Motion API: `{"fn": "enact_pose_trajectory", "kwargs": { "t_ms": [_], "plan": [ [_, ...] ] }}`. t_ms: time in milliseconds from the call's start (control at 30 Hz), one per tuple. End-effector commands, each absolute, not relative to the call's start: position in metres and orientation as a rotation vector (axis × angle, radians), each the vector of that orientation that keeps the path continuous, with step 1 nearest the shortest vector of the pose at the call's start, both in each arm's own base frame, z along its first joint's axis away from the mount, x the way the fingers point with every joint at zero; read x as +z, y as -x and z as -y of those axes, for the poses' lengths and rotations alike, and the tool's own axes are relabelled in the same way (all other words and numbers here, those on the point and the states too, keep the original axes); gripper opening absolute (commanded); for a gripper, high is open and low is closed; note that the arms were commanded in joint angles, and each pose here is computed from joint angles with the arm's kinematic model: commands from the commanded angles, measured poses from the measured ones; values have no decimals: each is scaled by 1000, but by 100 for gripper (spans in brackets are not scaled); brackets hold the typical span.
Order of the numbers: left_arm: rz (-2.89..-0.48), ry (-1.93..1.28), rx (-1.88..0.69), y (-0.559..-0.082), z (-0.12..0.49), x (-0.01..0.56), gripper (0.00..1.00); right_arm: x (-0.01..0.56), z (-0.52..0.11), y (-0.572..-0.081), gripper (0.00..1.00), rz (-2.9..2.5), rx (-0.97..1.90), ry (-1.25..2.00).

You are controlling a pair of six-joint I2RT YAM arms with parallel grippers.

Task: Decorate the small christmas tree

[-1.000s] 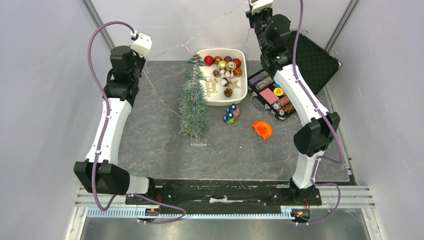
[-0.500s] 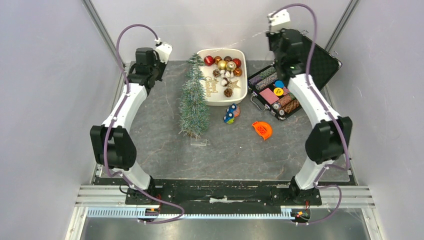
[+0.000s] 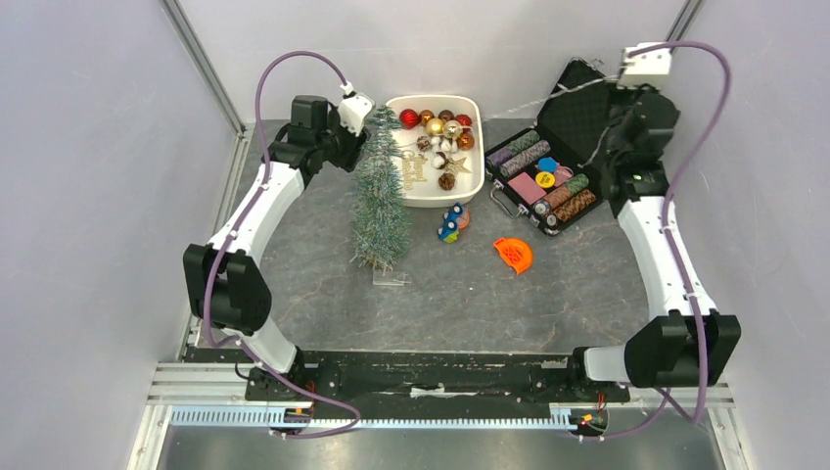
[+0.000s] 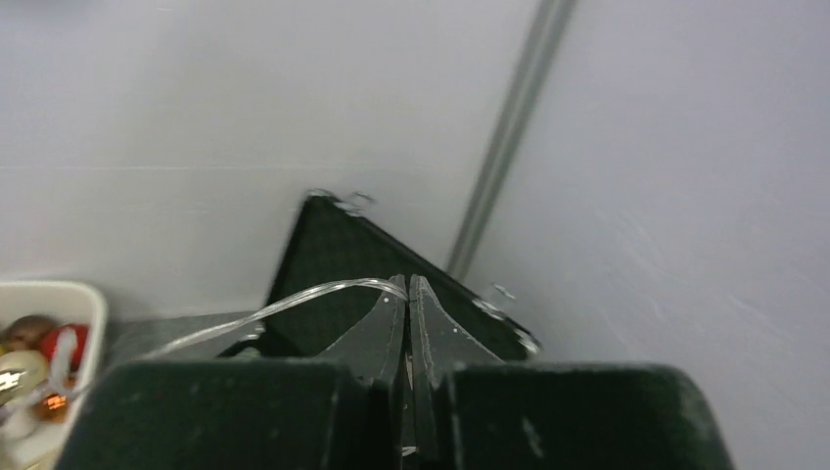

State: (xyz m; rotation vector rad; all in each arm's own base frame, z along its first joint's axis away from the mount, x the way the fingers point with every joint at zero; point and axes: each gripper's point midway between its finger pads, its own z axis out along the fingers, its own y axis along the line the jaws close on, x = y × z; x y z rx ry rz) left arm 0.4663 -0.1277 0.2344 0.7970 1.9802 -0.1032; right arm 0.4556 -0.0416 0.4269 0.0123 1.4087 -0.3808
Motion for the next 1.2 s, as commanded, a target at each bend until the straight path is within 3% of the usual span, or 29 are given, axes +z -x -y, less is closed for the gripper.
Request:
{"fn": "enact_pose_trajectory", "kwargs": {
  "t_ms": [0, 333, 667, 867, 1167],
  "plan": [
    [-1955, -816, -168, -458, 141, 258, 58, 438, 94, -429, 0, -1364, -386, -184],
    [-1991, -856, -172, -433, 135, 269, 68, 460, 131, -397, 0, -1280, -322, -289],
    [-2000, -666, 41, -427, 93, 316, 69, 558, 103, -343, 0, -1065, -273, -205],
    [-2000, -553, 221, -429, 51, 331, 72, 624, 51, -294, 0, -914, -132, -18],
    [-1967, -480, 200, -403, 24, 355, 72, 692, -41, -207, 0, -673, 38, 386]
  ]
}}
